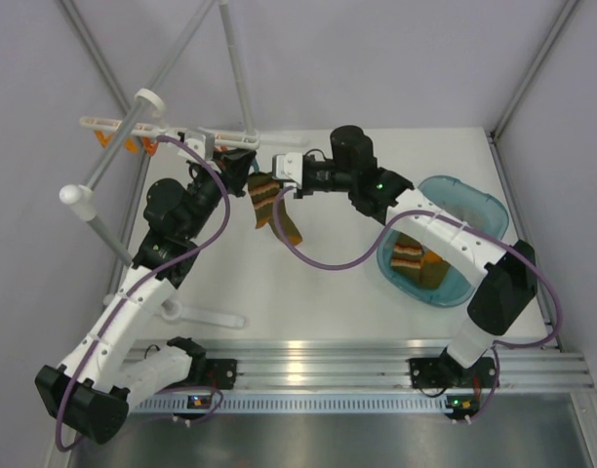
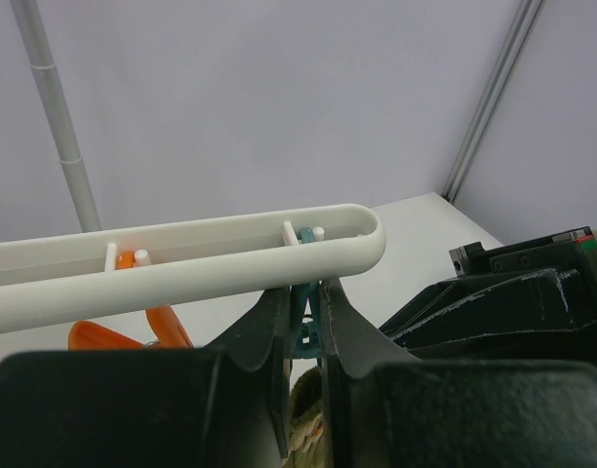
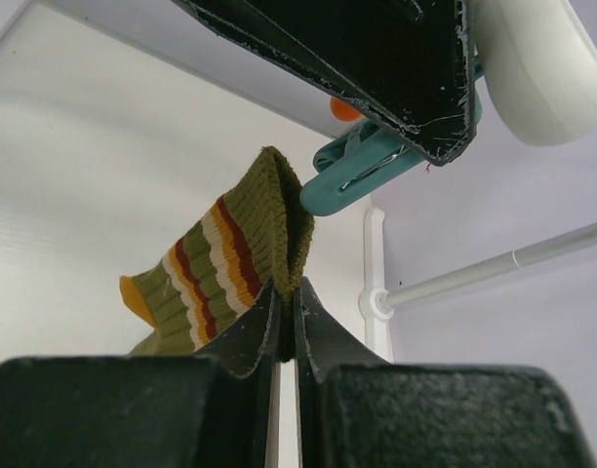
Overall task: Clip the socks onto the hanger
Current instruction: Clamp the sock onto the hanger.
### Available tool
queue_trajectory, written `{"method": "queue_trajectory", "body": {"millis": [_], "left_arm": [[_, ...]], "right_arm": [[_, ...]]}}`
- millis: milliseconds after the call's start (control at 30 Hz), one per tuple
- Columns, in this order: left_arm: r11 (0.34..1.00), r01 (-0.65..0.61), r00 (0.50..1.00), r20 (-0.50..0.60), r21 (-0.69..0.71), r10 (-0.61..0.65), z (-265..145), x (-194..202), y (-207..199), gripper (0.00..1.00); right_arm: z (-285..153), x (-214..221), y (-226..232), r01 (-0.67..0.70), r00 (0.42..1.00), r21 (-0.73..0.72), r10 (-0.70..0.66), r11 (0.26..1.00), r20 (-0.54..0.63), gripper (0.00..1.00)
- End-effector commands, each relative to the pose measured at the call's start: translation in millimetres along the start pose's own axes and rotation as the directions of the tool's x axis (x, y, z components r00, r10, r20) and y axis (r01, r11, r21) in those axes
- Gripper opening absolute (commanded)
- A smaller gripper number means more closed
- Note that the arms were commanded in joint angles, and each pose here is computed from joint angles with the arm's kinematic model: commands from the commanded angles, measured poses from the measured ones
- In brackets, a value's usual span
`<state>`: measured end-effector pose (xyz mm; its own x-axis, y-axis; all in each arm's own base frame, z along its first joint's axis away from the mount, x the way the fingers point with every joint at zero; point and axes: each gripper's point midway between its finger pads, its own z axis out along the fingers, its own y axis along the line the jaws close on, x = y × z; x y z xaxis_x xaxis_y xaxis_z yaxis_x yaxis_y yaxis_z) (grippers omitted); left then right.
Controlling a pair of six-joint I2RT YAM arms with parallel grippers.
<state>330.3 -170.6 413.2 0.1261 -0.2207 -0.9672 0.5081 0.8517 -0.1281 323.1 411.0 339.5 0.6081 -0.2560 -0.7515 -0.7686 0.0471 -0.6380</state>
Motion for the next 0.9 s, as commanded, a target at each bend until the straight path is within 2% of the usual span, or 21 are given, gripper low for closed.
{"method": "queue_trajectory", "body": {"millis": [0, 867], "left_arm": [[0.999, -0.005, 1.000, -0.001, 0.032, 0.005, 1.1, -1.7, -6.3, 0.00], [0.999, -0.005, 1.000, -0.018, 0.032, 0.006, -0.3, 6.2, -5.6, 0.00]], "right_arm": [[-9.1, -33.5, -18.7, 0.068, 0.995, 0.055, -0.072, 0.996, 0.067, 0.00], [-17.9, -48.1, -38.5, 0.080, 0.993, 0.097, -0.088, 0.992, 0.081, 0.00]]}}
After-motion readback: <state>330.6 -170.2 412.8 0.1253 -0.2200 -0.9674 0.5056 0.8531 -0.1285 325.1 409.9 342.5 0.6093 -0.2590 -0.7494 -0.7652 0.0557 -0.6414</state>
